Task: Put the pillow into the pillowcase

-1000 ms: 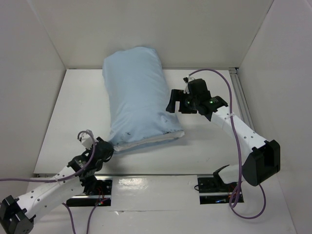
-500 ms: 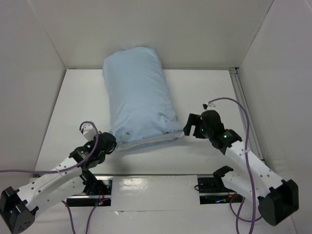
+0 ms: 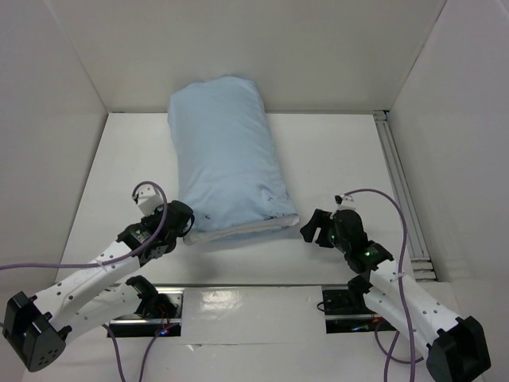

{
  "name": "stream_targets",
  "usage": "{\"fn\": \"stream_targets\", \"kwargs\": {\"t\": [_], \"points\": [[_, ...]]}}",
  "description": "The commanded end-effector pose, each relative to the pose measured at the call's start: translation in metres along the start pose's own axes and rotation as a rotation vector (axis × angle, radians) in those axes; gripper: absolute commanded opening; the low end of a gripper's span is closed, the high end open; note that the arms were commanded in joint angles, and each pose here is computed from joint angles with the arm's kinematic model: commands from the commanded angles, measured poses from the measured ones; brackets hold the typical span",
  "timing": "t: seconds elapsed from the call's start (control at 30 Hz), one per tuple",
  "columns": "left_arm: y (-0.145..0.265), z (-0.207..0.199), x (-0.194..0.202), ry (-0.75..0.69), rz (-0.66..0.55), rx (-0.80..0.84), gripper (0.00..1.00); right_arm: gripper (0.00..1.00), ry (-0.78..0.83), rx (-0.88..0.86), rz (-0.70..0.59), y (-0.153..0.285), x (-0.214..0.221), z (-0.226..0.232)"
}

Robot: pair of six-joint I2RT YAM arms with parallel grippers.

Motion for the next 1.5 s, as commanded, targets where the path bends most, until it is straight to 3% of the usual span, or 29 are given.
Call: {"fn": "stream_targets", "kwargs": {"t": [0.0,0.37,0.7,0.93,1.0,1.47], "points": [[-0.003,0.008,0.007,-0.022,0.009,-0.024,0.0,0.78,-0.043,-0.127,-0.058,-0.01,-0.005,0.018],[-0.004,0.006,0.01,-0.018,0.028,-0.019,0.0,0.77,0.038,-0.247,-0.059,-0.02,-0.011,0.044],[-0.006,0.008,0.015,-0.012,0.036,-0.03,0.0,0.76,-0.012,-0.27,-0.126,-0.033,-0.02,0.049],[-0.006,0.009,0.017,-0.012,0.044,-0.025,0.0,0.68,-0.049,-0.241,-0.134,-0.044,-0.02,0.043],[-0.006,0.009,0.017,-0.012,0.044,-0.025,0.0,0.62,-0.054,-0.216,-0.161,-0.045,-0.024,0.04],[-0.008,0.011,0.022,-0.015,0.052,-0.036,0.0,0.53,-0.067,-0.136,-0.175,-0.051,-0.021,0.023]]}}
Point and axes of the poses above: each gripper's point midway between its finger pads, its own y axis back along the fingers, its own z axis along the line the jaws close on, x = y × z, the point moved 2 cm from there along y, back along the fingers, and after that the axes turned 11 degrees about -y, right-handed, at the moved point
